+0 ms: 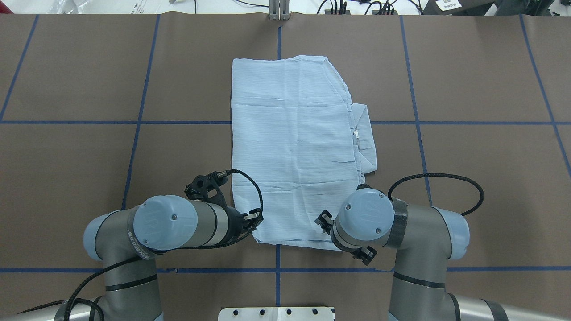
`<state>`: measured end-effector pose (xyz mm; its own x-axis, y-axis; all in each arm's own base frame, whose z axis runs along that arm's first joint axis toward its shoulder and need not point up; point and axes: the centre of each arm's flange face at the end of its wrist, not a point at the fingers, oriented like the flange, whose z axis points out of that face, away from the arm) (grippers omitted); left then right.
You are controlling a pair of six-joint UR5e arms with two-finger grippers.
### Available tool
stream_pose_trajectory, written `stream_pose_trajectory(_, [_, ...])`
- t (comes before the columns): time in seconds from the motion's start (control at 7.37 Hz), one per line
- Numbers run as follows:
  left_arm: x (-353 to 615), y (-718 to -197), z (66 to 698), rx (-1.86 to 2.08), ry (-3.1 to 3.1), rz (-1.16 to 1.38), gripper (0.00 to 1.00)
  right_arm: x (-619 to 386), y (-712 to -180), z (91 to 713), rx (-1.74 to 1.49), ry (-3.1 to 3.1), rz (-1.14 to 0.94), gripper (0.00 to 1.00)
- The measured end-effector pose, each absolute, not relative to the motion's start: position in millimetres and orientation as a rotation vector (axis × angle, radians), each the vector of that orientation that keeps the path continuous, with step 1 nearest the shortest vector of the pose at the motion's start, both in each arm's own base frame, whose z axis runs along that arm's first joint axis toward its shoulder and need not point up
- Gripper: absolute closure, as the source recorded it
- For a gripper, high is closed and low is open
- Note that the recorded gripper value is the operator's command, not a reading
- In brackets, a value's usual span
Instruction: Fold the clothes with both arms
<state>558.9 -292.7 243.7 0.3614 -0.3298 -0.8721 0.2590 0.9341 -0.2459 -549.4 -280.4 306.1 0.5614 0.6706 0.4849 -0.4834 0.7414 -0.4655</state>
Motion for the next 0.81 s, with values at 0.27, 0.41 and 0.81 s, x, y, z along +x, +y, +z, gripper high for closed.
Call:
stream_pose_trajectory(0.27, [559.4, -292.6, 244.2, -0.070, 1.138, -0.379, 1.00, -551.5, -280.2, 308.2, -0.292, -0.690, 0.684, 0.00])
stream_pose_trajectory(0.41, [559.7, -292.3, 244.2, -0.071, 1.138, -0.379, 1.00, -552.4, -280.0, 308.8, -0.290, -0.689, 0.681, 0.00])
stream_pose_trajectory(0.81, [560.5, -292.3, 245.2, -0.071, 1.136, -0.379, 1.00, -553.9, -280.4, 307.9, -0.284, -0.694, 0.678, 0.00])
